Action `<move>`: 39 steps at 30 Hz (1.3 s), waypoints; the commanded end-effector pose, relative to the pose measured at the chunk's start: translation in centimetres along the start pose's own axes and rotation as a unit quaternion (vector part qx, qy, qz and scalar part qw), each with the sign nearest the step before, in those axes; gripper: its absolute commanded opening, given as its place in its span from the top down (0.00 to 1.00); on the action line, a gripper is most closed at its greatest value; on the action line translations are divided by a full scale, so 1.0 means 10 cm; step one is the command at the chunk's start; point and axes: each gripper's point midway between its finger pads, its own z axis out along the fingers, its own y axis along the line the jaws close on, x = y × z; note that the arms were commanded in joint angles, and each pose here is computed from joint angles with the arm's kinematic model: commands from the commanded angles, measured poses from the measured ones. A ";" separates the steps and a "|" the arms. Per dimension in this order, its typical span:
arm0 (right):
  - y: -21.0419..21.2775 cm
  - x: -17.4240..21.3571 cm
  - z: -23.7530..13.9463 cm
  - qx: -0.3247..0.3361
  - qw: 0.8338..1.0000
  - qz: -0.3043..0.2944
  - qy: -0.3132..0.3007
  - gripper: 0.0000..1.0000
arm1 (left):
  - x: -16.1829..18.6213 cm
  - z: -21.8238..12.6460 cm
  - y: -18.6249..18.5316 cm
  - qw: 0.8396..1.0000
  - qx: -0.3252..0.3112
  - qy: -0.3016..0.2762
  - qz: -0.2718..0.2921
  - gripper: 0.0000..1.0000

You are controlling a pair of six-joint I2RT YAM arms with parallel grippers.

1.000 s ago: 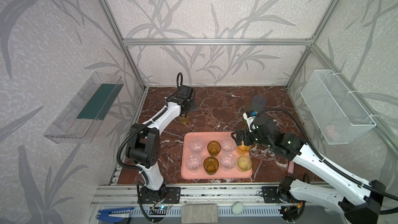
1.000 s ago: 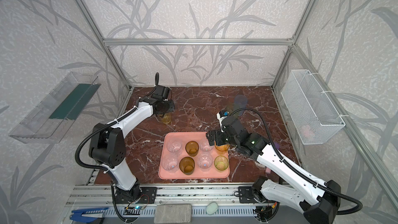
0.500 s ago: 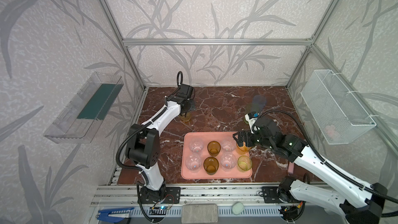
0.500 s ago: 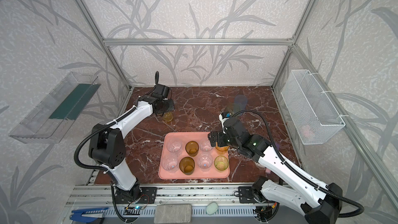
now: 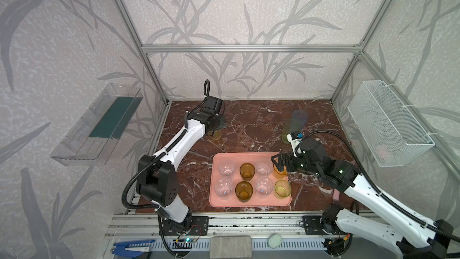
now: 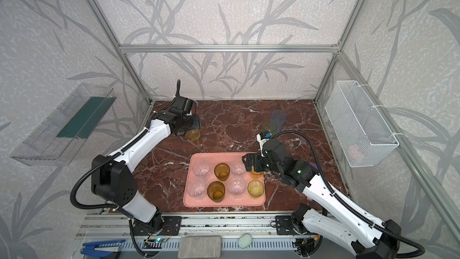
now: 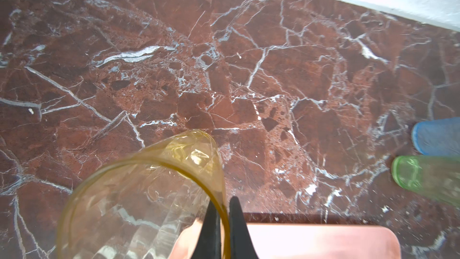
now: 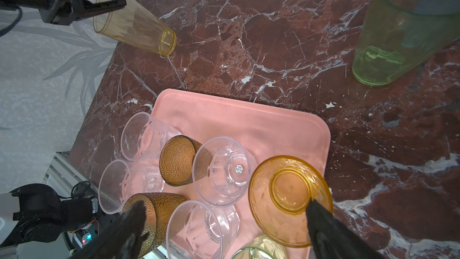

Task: Place the glasses into the tray
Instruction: 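Lower the left gripper into the yellow tumbler and grip its rim, then lift the yellow tumbler with the left gripper and carry it over the tray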

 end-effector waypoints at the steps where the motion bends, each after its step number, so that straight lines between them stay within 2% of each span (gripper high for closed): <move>1: 0.06 -0.05 -0.03 -0.016 1.000 0.002 -0.008 0.01 | 0.10 -0.19 -0.02 1.000 0.003 0.002 0.014 1.00; 11: 0.26 -0.26 -0.21 -0.039 0.999 -0.012 -0.012 0.01 | 0.39 -0.37 -0.18 0.998 0.015 0.034 0.050 1.00; 24: 0.36 -0.40 -0.40 -0.027 0.999 0.024 0.007 0.01 | 0.74 -0.53 -0.44 0.994 0.034 0.066 0.086 1.00; 39: 0.43 -0.40 -0.40 -0.056 0.996 0.067 -0.003 0.01 | 1.11 -0.50 -0.34 0.987 0.017 0.112 0.117 1.00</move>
